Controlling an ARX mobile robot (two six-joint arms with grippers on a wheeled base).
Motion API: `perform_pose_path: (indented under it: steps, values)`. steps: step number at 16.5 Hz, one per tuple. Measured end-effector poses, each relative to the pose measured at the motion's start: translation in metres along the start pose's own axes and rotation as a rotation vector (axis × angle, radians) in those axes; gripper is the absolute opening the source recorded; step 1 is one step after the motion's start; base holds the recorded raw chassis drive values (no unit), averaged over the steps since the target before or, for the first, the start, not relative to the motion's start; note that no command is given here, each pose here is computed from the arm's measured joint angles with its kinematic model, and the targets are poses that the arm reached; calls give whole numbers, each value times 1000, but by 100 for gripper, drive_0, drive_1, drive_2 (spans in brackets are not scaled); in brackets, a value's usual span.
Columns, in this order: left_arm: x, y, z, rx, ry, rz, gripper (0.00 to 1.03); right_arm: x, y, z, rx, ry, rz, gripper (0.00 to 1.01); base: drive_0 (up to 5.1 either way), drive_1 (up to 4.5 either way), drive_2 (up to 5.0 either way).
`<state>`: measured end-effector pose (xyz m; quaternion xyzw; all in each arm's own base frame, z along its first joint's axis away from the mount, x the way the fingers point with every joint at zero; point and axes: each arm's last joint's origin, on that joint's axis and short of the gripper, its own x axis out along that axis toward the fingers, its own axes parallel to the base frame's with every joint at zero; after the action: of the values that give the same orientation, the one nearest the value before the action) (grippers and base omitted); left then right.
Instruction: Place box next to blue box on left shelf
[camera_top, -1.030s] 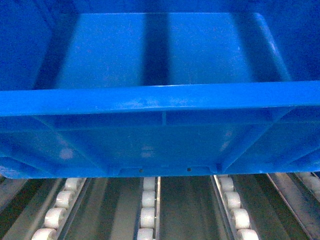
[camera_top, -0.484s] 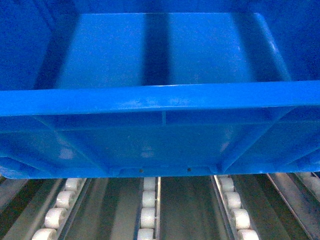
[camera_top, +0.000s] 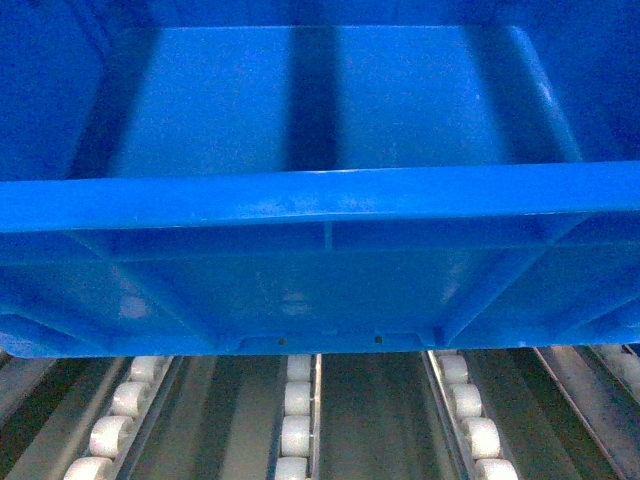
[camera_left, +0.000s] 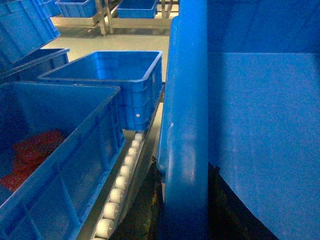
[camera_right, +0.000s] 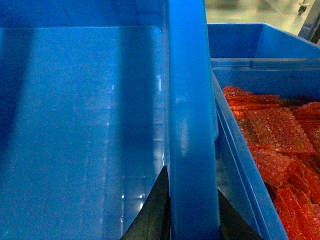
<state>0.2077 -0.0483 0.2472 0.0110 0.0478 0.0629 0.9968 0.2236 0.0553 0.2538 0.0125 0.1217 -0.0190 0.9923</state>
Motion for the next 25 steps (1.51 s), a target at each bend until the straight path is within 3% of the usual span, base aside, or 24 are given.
perform_pose_path:
  steps: [25]
  values:
    - [0, 0, 0, 0, 0, 0, 15, 0, 0, 0, 0, 0, 0, 8, 0, 0, 0]
